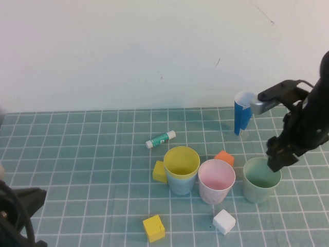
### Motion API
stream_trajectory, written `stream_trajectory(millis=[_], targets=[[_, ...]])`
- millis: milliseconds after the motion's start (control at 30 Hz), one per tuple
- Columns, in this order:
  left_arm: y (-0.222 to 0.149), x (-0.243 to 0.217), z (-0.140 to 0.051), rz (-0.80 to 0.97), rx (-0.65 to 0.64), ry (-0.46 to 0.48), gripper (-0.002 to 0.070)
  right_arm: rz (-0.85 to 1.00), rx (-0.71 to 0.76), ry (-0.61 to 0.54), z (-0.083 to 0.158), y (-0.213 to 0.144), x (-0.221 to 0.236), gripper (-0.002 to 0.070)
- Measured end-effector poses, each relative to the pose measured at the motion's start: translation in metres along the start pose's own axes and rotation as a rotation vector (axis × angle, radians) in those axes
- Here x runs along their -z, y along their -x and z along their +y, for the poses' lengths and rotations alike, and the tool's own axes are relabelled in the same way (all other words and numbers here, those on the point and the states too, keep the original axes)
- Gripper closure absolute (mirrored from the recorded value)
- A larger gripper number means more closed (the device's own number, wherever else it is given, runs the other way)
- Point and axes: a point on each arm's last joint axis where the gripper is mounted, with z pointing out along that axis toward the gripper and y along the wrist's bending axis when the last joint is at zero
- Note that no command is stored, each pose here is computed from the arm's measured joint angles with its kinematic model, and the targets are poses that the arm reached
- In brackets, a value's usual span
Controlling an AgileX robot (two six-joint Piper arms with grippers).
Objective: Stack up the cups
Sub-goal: Pick up the green cup, then place the green cup on the pink cup
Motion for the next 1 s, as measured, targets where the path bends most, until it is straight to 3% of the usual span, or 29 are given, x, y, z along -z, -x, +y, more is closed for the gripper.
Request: stream_trajectory(millis=[167,300,400,500,567,667,1000], targets=[[-0.003,0.000,0.000,0.029,0.002,0.003,0.0673,0.013,-0.055,0.000,-0.006,0.008,-0.040,0.0112],[-0.004,0.000,0.001,0.048,0.004,0.006,0.0675,0.044,-0.072,0.005,-0.009,0.010,-0.071,0.0138],[-0.006,0.000,0.001,0.062,0.004,0.007,0.0675,0.067,-0.078,0.009,-0.011,0.010,-0.091,0.0210],[-0.007,0.000,0.001,0.073,0.004,0.009,0.0675,0.073,-0.076,0.009,-0.012,0.010,-0.101,0.0386],[-0.007,0.000,0.001,0.078,0.004,0.009,0.0675,0.059,-0.072,0.005,-0.012,0.012,-0.100,0.0540],[-0.007,0.000,0.001,0.082,0.004,0.010,0.0676,0.035,-0.060,-0.001,-0.013,0.016,-0.093,0.0637],[-0.007,0.000,0.001,0.082,0.004,0.010,0.0676,-0.080,0.044,-0.029,-0.009,0.031,0.003,0.0659]])
